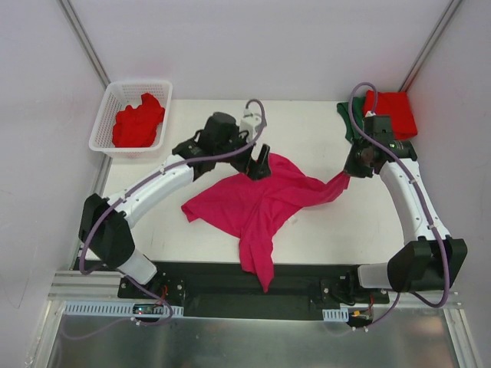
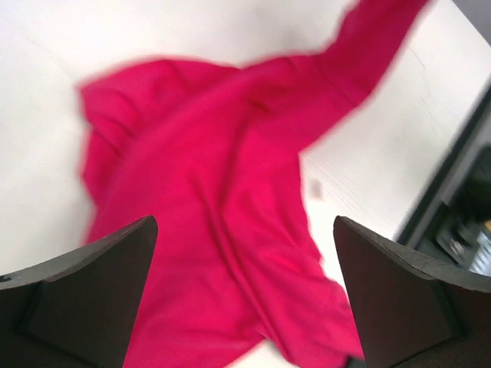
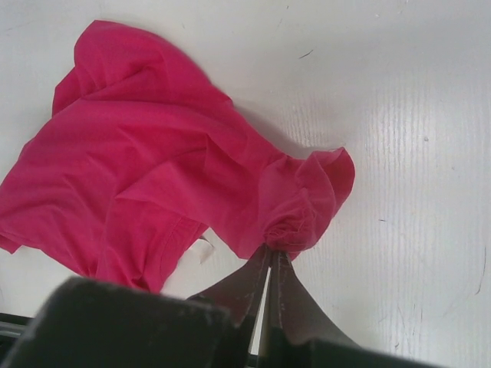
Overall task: Fold and stack the t-shirts
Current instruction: Flatten out the tshirt
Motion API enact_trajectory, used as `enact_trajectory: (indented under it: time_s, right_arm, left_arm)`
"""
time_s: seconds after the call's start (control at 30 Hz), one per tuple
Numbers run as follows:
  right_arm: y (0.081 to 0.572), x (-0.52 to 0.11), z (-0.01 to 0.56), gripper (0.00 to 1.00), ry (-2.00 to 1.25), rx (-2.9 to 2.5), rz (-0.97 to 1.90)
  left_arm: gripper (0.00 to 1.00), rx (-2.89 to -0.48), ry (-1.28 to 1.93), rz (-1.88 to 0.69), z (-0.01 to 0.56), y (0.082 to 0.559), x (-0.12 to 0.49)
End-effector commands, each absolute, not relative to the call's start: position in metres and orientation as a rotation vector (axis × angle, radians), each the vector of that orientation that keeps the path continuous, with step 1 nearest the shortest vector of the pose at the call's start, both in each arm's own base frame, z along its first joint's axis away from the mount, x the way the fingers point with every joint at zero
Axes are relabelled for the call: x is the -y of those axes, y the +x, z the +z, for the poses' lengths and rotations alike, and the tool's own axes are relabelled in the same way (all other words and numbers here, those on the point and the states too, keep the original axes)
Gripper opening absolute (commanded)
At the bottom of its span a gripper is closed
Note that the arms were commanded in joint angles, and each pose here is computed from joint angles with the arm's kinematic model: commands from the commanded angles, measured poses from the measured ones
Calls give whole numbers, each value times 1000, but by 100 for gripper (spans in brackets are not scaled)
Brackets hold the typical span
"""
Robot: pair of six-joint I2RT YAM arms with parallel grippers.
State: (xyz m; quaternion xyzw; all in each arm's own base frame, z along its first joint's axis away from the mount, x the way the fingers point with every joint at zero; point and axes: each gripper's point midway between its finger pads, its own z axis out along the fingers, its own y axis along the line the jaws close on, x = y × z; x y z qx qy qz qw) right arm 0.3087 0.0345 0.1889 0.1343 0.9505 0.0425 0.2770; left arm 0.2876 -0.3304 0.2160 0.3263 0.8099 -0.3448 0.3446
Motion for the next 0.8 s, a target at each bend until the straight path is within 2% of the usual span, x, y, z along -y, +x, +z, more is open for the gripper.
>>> enact_trajectory:
  time_s: [0.0,0.3,0.77]
  right_arm:
    - [310,-41,199,1,328,-2502,161]
    - [307,-42,201,1,310,-2488,170]
    - [307,-54,205,1,275,-2481,253]
  left_arm:
    - [99,-2011,863,-814,231,343,333]
    - [99,-2074,941,-775,164,411,368]
    - [96,-2177,929,-705,108,448,358]
